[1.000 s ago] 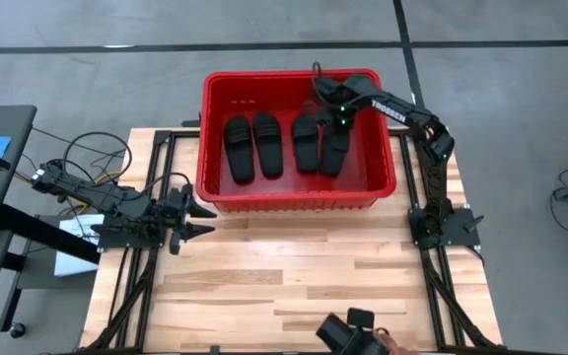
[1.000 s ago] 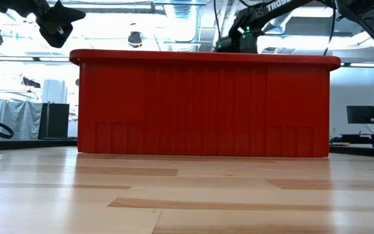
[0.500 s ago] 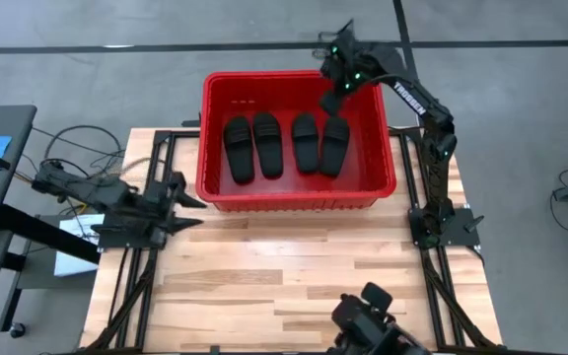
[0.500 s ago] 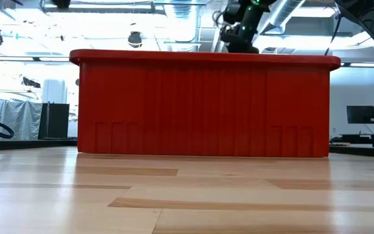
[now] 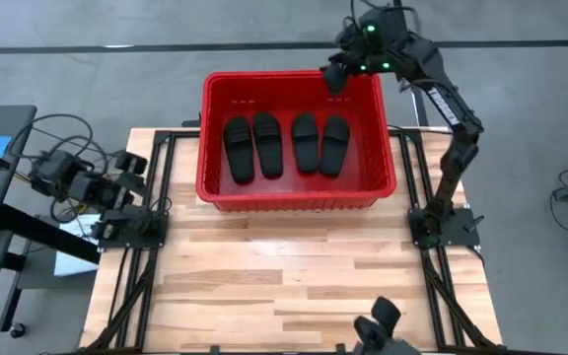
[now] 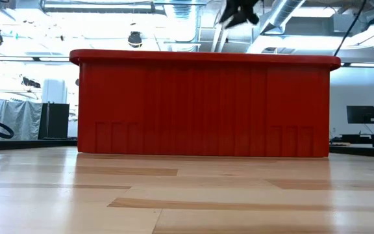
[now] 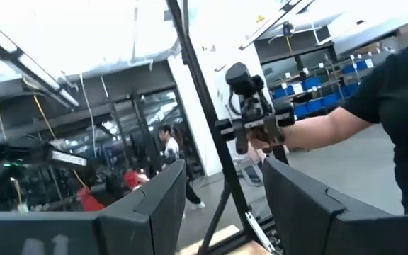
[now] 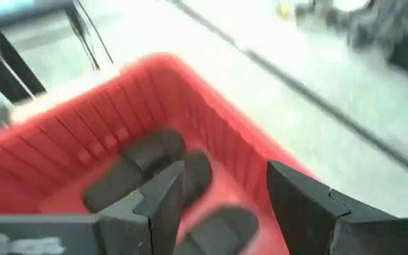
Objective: Pick and place slides into bin
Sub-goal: Return to home position
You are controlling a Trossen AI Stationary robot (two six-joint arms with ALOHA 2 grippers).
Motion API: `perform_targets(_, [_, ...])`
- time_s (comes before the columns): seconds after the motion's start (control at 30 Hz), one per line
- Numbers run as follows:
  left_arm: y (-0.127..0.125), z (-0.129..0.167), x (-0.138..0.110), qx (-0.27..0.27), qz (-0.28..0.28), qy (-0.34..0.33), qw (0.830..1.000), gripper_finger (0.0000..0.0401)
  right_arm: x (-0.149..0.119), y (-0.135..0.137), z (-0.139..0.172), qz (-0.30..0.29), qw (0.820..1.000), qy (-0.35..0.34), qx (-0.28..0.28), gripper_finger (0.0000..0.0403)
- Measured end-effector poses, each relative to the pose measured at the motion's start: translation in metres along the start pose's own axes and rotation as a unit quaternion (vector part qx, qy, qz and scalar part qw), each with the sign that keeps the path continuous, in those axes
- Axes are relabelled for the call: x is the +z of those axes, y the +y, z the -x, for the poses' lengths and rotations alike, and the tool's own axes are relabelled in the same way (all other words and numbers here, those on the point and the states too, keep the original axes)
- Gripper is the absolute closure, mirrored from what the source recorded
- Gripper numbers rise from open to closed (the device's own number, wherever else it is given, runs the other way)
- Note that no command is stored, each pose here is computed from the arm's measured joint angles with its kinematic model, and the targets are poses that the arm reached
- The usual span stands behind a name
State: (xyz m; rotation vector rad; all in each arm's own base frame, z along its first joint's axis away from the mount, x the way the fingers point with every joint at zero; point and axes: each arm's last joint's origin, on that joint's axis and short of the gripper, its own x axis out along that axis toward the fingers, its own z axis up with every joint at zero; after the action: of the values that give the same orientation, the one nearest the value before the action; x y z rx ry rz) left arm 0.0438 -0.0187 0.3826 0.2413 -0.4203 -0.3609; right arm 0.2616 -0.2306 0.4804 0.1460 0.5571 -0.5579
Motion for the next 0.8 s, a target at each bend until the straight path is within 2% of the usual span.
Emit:
perform_targets(0.17, [0.001,0.011,0.003,0.014,0.001,-0.006,1.000,0.0220,0.016,0.017,0.035,0.018,0.995,-0.091,0.023,0.0217])
perform_targets(0.33, [0.000,0.017,0.001,0.015,0.022,0.008,1.000,0.0220,0.025,0.034,0.069,0.035,0.981,-0.163,0.095,0.0224])
perform_targets(0.47, [-0.001,0.017,-0.004,0.021,0.046,0.036,0.998,0.0220,0.027,0.047,0.085,0.053,0.969,-0.188,0.151,0.0228])
perform_targets(0.8, [-0.005,0.022,-0.028,0.064,0.099,0.076,0.990,0.0220,0.026,0.086,0.113,0.088,0.948,-0.216,0.218,0.0227])
